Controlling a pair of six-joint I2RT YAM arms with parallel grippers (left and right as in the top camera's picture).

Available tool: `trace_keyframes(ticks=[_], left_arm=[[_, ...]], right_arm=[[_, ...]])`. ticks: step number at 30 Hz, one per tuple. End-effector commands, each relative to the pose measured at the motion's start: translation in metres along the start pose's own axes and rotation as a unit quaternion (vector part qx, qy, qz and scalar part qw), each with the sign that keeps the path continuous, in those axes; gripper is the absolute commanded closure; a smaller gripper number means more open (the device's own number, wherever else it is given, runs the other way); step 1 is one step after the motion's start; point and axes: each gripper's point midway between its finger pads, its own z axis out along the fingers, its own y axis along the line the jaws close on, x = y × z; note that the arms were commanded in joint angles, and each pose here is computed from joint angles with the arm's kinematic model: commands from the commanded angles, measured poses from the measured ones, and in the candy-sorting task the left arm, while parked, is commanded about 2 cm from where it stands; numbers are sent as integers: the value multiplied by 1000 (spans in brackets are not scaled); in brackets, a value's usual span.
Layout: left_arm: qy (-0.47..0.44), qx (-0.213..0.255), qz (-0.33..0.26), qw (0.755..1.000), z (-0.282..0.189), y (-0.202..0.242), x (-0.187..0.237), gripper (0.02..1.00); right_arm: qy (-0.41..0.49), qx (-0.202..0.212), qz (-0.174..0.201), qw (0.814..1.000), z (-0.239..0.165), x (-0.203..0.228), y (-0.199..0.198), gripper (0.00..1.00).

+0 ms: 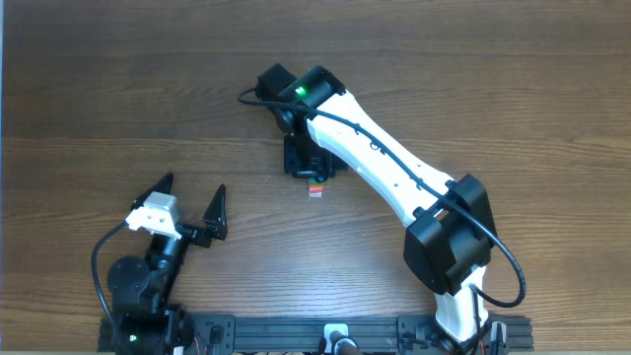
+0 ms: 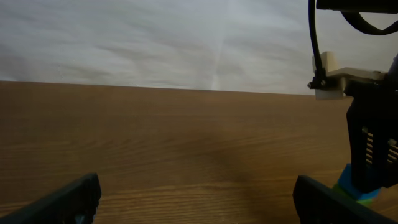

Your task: Stack Cubes

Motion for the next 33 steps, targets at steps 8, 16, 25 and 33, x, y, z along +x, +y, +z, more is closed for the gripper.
trace_keyframes(ticks=[8, 16, 25, 33], left_arm=[[1, 5, 6, 1000, 0, -2, 2, 23], [1, 5, 6, 1000, 0, -2, 2, 20], [1, 5, 6, 1000, 0, -2, 2, 20], [1, 5, 6, 1000, 0, -2, 2, 20]], right_arm=[[4, -3, 6, 1000, 3, 1, 0, 989], [9, -4, 6, 1000, 8, 3, 0, 989], [10, -12, 6, 1000, 9, 2, 4, 770], [10, -12, 6, 1000, 9, 2, 3, 481]])
